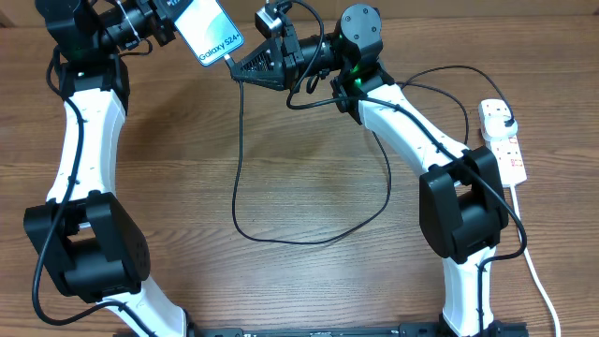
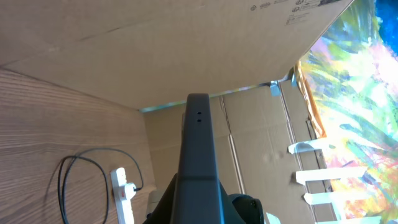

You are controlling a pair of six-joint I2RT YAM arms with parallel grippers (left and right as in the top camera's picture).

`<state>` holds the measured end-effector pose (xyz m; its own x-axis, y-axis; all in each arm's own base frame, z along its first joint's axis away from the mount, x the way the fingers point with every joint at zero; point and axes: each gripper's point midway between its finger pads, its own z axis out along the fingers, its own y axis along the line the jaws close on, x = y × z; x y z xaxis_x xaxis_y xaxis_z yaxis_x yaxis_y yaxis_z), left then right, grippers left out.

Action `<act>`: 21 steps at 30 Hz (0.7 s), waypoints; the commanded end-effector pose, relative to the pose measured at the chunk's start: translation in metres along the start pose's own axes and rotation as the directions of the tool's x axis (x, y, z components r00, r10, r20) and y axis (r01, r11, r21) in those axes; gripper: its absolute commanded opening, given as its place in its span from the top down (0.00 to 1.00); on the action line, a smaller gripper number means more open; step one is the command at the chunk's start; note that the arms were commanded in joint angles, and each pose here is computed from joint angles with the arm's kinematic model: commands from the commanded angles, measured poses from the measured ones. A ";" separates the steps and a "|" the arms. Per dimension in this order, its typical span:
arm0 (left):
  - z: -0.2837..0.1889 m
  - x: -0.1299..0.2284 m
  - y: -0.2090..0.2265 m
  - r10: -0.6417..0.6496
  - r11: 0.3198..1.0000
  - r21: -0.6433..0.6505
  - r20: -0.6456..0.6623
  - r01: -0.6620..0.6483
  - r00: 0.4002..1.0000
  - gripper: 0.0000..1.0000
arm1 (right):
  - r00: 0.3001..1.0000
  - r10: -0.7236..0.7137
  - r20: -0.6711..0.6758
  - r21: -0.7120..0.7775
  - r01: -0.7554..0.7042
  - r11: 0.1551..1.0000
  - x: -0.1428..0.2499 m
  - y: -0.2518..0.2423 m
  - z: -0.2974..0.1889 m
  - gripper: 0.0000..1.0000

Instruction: Plug charger to phone and switch on socket

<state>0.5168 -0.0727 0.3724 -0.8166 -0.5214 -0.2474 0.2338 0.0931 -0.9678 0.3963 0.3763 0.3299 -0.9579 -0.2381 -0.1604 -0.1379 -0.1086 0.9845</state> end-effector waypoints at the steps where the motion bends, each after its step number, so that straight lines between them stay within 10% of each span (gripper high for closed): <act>1: 0.002 0.041 -0.029 0.059 0.997 0.054 -0.201 -0.049 0.978 0.95 | 0.990 -0.038 0.133 -0.022 0.041 0.999 -0.023 0.014 -0.006 0.96; 21: 0.002 0.040 -0.029 0.059 0.997 0.054 -0.197 -0.050 0.979 0.96 | 0.993 -0.093 0.068 -0.008 0.094 0.996 -0.012 0.012 -0.005 0.96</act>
<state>0.4967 -0.0845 0.3706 -0.8789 -0.4045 -0.2530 0.2436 0.0754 -0.9669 0.3947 0.3755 0.3282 -0.9444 -0.2440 -0.2206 -0.1966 -0.1189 0.9732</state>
